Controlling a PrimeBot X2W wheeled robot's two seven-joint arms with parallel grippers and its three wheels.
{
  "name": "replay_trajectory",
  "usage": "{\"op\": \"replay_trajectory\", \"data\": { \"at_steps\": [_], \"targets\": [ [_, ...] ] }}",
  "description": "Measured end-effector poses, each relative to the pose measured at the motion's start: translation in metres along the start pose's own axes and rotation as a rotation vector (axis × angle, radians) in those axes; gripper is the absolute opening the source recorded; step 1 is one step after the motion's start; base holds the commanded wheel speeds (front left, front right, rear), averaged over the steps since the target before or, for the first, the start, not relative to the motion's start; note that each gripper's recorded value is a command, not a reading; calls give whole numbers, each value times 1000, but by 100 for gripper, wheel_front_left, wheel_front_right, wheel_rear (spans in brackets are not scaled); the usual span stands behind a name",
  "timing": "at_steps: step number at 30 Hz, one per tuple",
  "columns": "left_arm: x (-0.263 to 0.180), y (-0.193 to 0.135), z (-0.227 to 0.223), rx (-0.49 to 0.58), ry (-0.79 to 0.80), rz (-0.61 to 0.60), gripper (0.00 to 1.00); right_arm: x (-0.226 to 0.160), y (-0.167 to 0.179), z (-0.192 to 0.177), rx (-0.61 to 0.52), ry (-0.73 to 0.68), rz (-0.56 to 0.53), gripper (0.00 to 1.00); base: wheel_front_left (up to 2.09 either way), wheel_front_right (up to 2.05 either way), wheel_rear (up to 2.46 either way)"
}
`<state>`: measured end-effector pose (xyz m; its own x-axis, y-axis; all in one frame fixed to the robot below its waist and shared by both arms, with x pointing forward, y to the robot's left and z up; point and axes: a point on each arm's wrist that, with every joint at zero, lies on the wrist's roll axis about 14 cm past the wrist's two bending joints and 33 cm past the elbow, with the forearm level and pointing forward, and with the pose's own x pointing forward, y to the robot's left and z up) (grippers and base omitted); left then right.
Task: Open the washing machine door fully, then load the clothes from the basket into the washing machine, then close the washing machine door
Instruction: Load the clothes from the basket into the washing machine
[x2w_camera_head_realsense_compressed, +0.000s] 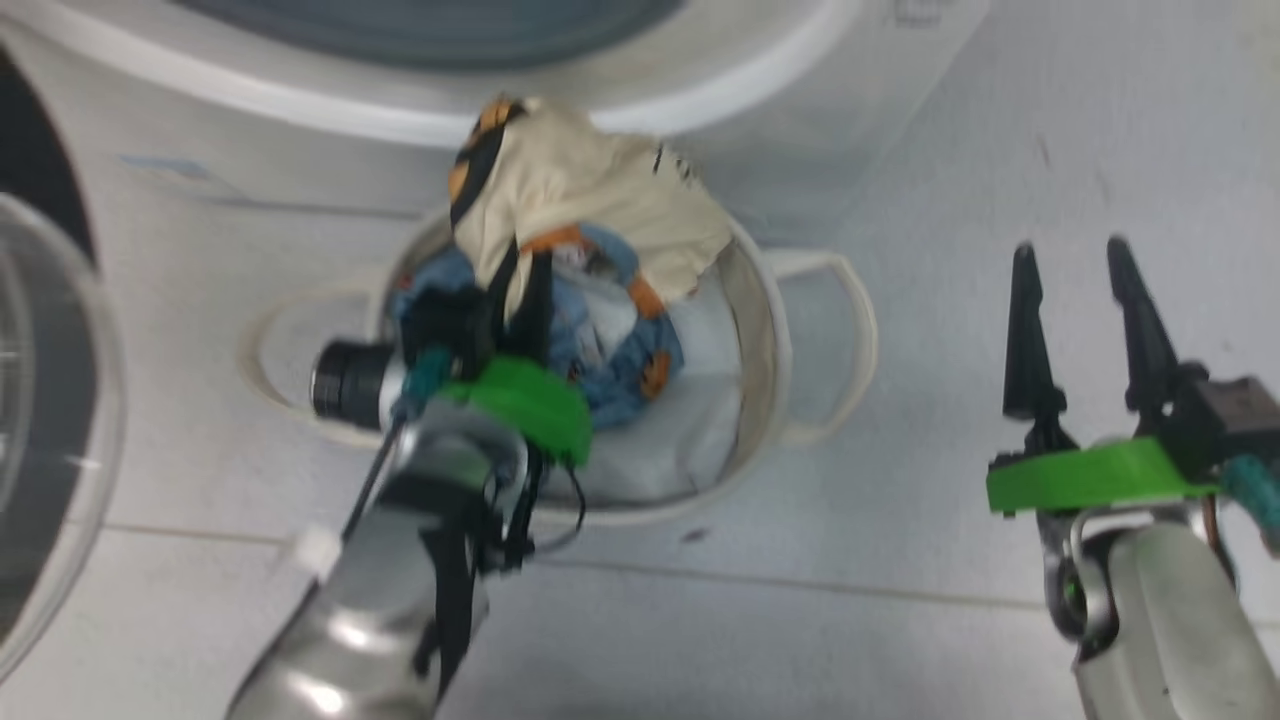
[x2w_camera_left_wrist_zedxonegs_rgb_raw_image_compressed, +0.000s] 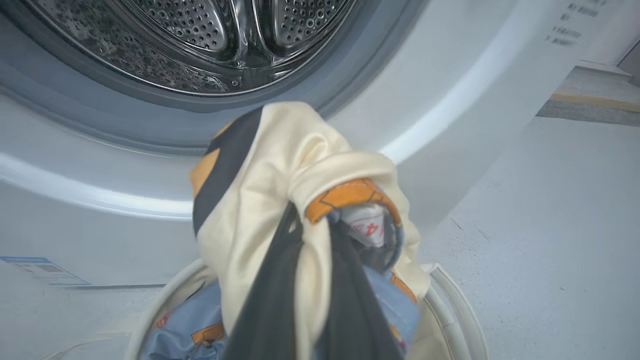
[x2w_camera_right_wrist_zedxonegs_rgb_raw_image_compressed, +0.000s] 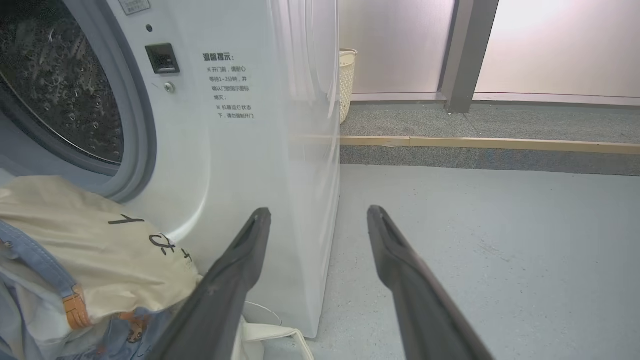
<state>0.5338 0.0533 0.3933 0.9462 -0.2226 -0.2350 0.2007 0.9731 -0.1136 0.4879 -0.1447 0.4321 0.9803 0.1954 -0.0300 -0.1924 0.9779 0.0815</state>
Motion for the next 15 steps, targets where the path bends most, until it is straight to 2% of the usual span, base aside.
{"op": "replay_trajectory", "data": {
  "at_steps": [9, 15],
  "targets": [
    [-81, 17, 74, -7, -233, 58, 0, -34, 25, 42, 51, -74, 17, 100, 0, 0, 0],
    [-130, 25, 88, -33, -301, 99, 0, -59, 34, 65, 59, -119, 22, 100, 0, 0, 0]
  ]
}}
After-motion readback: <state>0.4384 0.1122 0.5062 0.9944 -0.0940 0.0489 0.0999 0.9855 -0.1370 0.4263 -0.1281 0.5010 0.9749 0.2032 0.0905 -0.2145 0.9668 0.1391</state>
